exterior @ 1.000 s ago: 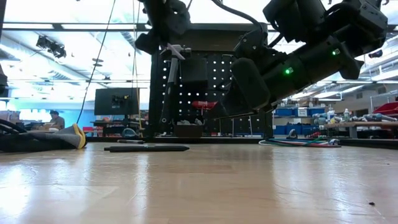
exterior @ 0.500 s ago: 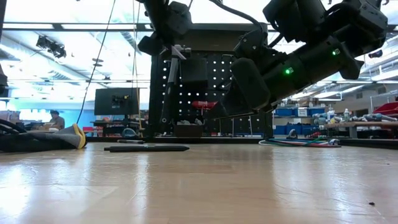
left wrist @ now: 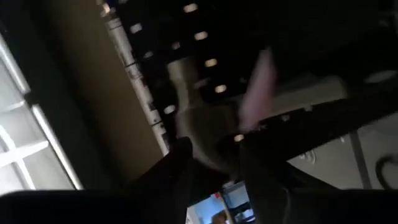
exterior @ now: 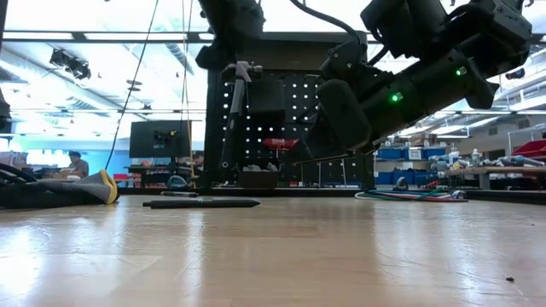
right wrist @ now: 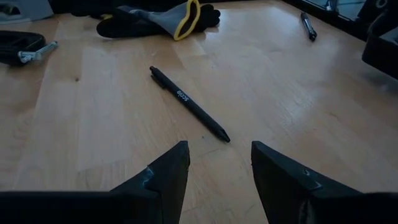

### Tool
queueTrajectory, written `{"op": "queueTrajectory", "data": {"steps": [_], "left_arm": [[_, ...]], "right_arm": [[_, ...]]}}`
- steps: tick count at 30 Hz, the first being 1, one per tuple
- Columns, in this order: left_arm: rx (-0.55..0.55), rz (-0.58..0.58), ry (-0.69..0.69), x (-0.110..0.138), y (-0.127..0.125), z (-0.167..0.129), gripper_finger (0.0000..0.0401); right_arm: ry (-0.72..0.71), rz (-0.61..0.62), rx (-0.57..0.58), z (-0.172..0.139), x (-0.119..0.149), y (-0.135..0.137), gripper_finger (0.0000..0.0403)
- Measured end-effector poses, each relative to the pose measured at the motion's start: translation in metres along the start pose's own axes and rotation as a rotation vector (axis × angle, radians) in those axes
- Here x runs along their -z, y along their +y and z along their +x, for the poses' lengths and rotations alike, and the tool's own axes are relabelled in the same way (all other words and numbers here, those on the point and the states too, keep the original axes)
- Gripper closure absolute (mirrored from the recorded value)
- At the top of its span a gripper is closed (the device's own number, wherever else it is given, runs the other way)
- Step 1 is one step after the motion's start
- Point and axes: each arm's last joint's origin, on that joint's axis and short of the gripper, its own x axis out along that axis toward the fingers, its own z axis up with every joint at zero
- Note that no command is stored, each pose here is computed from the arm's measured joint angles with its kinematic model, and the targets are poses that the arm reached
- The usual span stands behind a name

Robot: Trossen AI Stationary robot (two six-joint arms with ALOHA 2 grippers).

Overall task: Hang tools onto peg board
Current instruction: Put the pink pen on the peg board

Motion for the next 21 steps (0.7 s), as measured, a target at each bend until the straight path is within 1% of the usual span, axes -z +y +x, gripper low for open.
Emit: {"op": "queueTrajectory", "data": {"steps": [5, 8, 10, 13, 15, 17, 19, 21], "left_arm": [[-0.034, -0.102, -0.004, 0.01, 0.018, -0.008, 0.0258], [-0.041, -0.157, -0.018, 0.017, 0.023, -0.015, 0.0258], [-0.033, -0.199, -0.025, 0.025, 0.025, -0.021, 0.0258], [-0.002, -0.299, -0.022, 0.039, 0.023, -0.028, 0.0258], [0.069, -0.382, -0.047, 0.05, 0.017, -0.03, 0.0258], [0.182, -0.495, -0.102, 0.059, 0.009, -0.03, 0.0258], [0.298, -0.609, -0.133, 0.064, 0.003, -0.024, 0.0263], [0.363, -0.694, -0.129, 0.065, -0.001, -0.015, 0.0277]], "right_arm": [[0.0, 0.0, -0.001, 0.0, 0.0, 0.0, 0.0222], [0.002, -0.001, -0.001, 0.0, 0.0, 0.0, 0.0222], [0.003, -0.002, -0.002, 0.0, 0.0, 0.0, 0.0222], [0.004, -0.003, -0.004, 0.0, 0.001, 0.001, 0.0222], [0.008, -0.004, -0.009, 0.0, 0.001, 0.001, 0.0222], [0.014, -0.007, -0.011, 0.0, 0.001, 0.001, 0.0222], [0.014, -0.006, -0.011, 0.0, 0.001, 0.001, 0.0222], [0.015, -0.005, -0.011, 0.0, 0.001, 0.001, 0.0222]]}}
